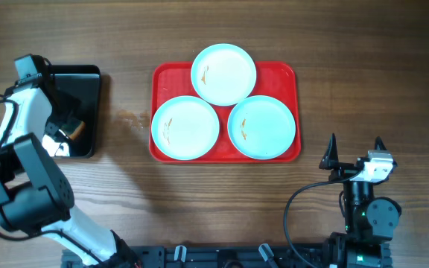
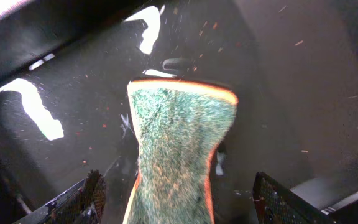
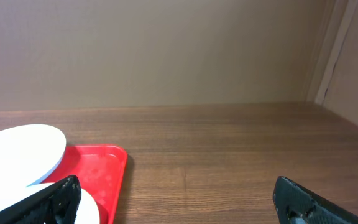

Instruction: Clean dirty plates on tray and stack at the side

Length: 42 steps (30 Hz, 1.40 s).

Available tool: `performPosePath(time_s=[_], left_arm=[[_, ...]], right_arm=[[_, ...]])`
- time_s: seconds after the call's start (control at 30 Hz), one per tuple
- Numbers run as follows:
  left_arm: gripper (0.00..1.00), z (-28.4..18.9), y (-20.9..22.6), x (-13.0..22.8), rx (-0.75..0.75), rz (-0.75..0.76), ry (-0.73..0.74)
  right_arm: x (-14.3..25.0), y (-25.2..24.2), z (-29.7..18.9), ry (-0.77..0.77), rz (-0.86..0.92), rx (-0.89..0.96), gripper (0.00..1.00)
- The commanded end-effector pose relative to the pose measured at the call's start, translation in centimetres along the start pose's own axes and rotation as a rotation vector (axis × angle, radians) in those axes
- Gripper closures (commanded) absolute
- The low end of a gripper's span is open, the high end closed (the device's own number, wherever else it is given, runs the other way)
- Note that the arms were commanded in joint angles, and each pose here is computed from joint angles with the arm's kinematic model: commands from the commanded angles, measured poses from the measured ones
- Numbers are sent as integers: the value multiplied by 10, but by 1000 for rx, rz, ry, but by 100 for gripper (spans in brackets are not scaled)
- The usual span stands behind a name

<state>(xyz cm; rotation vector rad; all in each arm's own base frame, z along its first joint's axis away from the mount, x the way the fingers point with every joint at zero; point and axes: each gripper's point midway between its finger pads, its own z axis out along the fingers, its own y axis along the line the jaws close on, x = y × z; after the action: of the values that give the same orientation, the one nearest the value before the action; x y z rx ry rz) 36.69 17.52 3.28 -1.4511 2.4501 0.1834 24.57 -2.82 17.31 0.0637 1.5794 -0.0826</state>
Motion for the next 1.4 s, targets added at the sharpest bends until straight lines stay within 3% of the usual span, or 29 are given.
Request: performPosePath(time_s=[0.0,0.13,0.23,0.43,0.87,1.03,1.1,1.37], left_arm=[[28,19,5,9,-28,1,39],[31,19,3,6,-21,-2,24],[43,19,2,5,-17,-3,21],[48,20,2,5,-16,-3,20],[45,24,3,7,-22,-1,26],[50,25,2,6,-20,-2,24],[57,25,2,6,-19,-2,23],[57,26,2,6,-20,-2,24]], right_arm=[[1,-3,0,1,2,16,0],[1,-3,0,1,2,16,0],[1,-3,0,1,2,16,0],[1,-3,0,1,2,16,0],[1,-3,0,1,2,16,0],[1,-3,0,1,2,16,0],[1,-3,0,1,2,16,0],[1,-3,0,1,2,16,0]])
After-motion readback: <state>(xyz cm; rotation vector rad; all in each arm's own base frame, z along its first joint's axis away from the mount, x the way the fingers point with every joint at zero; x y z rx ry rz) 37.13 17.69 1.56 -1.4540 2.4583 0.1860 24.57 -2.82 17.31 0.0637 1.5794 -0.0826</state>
